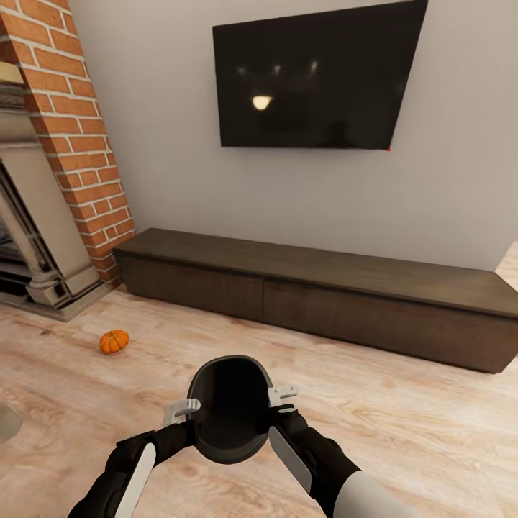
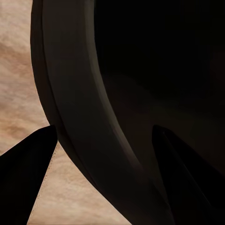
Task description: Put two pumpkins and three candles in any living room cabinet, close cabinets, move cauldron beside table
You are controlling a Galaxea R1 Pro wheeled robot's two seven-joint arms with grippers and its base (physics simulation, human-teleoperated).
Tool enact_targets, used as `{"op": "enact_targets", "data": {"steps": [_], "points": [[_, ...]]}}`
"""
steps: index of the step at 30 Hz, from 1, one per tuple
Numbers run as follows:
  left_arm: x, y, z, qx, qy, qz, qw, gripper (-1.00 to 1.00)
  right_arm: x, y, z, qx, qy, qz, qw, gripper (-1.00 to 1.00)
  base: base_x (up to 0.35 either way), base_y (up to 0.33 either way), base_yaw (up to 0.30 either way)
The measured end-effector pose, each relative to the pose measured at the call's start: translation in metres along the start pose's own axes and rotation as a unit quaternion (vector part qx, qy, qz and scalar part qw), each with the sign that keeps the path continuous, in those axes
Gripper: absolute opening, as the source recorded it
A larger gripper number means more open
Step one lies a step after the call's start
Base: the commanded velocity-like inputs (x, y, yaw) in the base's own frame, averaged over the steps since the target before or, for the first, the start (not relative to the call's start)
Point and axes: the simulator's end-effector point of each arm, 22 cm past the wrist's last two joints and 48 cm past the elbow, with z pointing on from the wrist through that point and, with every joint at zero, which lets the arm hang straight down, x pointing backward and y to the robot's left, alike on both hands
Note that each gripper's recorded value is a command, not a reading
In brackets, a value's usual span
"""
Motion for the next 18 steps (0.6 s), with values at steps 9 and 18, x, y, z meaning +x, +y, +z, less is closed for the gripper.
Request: {"op": "enact_targets", "data": {"steps": [9, 18], "points": [[0.0044, 0.0021, 0.0031, -0.002, 0.005, -0.001, 1.0000, -1.00, 0.0050, 0.0001, 0.0038, -0.001, 0.006, 0.001, 1.0000, -1.00, 0.000, 0.000, 0.195], [0.0089, 0.0044, 0.0061, -0.003, 0.011, -0.003, 0.9999, -1.00, 0.0102, 0.0003, 0.0076, -0.002, 0.011, 0.002, 0.9999, -1.00, 0.000, 0.000, 0.195]]}}
